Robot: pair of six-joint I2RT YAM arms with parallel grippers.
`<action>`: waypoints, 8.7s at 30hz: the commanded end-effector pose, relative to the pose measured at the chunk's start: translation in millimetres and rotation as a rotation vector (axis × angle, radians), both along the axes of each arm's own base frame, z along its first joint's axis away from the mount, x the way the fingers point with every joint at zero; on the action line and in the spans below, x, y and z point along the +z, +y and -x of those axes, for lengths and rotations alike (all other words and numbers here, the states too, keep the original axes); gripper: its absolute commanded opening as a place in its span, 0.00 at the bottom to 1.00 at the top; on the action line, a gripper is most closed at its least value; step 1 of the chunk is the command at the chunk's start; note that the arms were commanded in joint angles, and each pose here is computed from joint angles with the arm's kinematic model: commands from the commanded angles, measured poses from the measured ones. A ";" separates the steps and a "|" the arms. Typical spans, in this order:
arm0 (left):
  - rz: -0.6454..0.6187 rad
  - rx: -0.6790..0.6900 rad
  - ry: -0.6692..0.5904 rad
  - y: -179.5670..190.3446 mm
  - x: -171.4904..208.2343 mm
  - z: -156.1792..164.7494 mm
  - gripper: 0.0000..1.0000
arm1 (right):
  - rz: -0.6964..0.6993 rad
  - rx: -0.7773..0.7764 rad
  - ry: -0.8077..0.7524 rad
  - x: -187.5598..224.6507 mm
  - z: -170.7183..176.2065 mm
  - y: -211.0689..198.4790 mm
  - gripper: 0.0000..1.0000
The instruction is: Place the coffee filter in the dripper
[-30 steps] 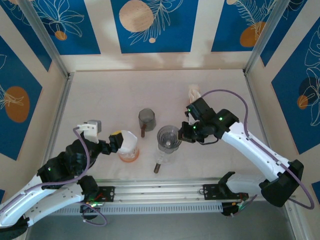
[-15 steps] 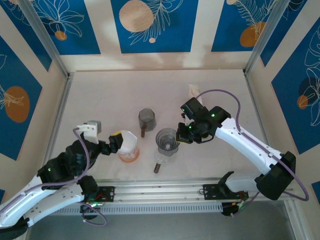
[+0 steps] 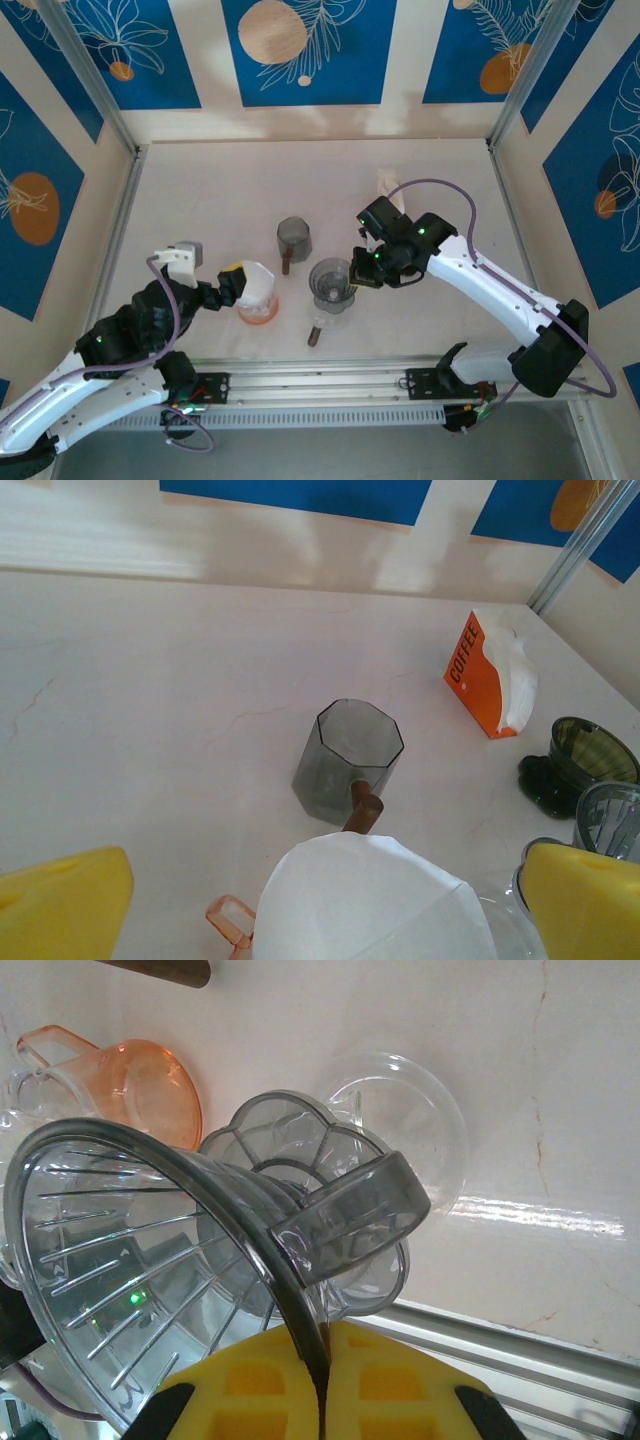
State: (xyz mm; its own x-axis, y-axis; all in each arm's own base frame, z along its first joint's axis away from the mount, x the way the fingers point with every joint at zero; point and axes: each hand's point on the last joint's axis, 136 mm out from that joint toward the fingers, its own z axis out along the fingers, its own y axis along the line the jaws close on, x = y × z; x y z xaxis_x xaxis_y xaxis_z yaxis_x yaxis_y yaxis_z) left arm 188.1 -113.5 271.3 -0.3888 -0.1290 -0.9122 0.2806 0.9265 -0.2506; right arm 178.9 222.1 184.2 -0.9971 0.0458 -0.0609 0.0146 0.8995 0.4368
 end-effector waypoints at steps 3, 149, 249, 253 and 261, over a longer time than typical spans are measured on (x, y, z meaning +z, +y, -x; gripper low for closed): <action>0.017 0.010 -0.010 0.1 2.1 -2.1 1.00 | -0.012 0.012 0.001 3.8 2.9 4.4 0.03; 0.040 -0.022 -0.047 -9.8 13.8 -4.8 1.00 | 0.107 -0.285 -0.728 112.7 -138.0 -100.0 0.00; -0.071 -0.466 0.158 -122.4 31.8 3.9 0.59 | 0.078 0.107 -0.449 67.4 -10.7 -17.3 0.44; -0.127 -0.534 0.234 -149.0 18.6 3.0 0.60 | 0.091 0.080 -0.453 58.9 -4.6 -28.3 0.44; -0.300 -0.578 0.323 -178.3 -15.4 4.0 0.48 | 0.091 0.067 -0.453 50.0 2.1 -37.2 0.45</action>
State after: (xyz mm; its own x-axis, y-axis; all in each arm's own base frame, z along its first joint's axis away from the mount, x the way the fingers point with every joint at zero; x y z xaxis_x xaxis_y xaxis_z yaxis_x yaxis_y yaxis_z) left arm 190.5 -288.1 256.4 -0.5867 0.3590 -0.7259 0.6726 0.7152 -0.1900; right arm 175.6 187.8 232.0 -0.8792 -0.0723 -0.4710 -0.2362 0.9246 0.2989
